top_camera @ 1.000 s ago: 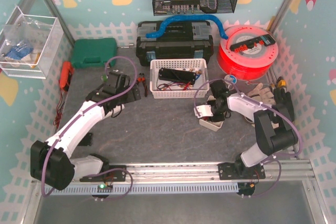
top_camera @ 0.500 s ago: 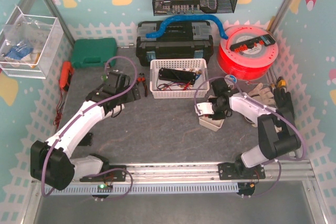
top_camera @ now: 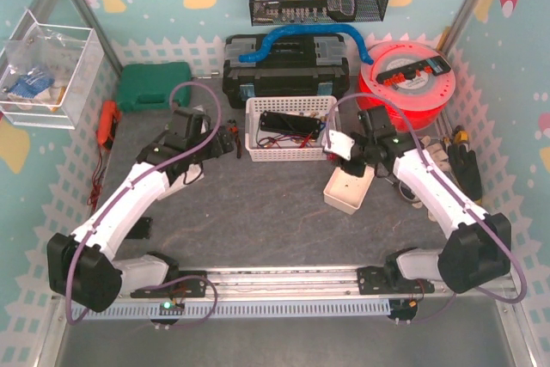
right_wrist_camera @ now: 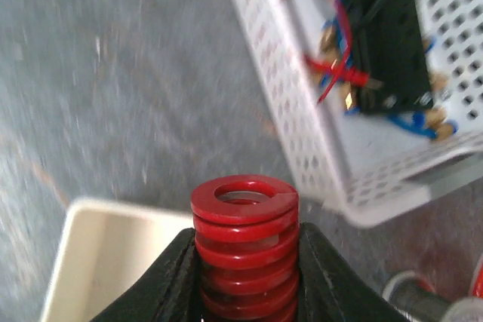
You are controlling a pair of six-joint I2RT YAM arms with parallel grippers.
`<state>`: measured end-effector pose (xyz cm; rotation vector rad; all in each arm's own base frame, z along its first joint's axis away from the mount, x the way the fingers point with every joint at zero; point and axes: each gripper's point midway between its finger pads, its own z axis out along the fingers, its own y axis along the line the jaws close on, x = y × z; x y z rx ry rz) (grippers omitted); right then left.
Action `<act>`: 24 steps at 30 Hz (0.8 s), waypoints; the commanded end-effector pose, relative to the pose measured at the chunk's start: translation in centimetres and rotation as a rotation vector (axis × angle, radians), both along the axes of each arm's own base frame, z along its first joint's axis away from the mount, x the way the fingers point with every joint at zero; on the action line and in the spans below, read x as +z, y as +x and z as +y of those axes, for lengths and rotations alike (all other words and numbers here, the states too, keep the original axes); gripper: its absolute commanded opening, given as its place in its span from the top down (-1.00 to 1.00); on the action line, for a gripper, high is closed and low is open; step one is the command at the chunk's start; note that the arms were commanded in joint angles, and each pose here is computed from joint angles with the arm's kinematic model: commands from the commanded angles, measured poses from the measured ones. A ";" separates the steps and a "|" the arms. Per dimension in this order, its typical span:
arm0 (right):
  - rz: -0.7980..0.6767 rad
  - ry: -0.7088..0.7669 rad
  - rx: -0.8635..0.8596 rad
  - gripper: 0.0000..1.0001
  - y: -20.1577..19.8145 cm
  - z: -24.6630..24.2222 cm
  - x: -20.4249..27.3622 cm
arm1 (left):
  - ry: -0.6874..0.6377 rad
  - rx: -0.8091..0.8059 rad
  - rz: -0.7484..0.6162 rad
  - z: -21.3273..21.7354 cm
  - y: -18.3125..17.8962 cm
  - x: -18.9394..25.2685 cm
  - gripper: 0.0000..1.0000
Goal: Install the large spring
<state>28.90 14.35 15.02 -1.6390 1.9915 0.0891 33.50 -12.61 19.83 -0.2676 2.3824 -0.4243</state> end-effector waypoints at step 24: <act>-0.077 0.778 -0.050 1.00 2.0 18.1 10.2 | -0.492 -0.647 -0.158 -13.5 -3.3 7.9 -0.26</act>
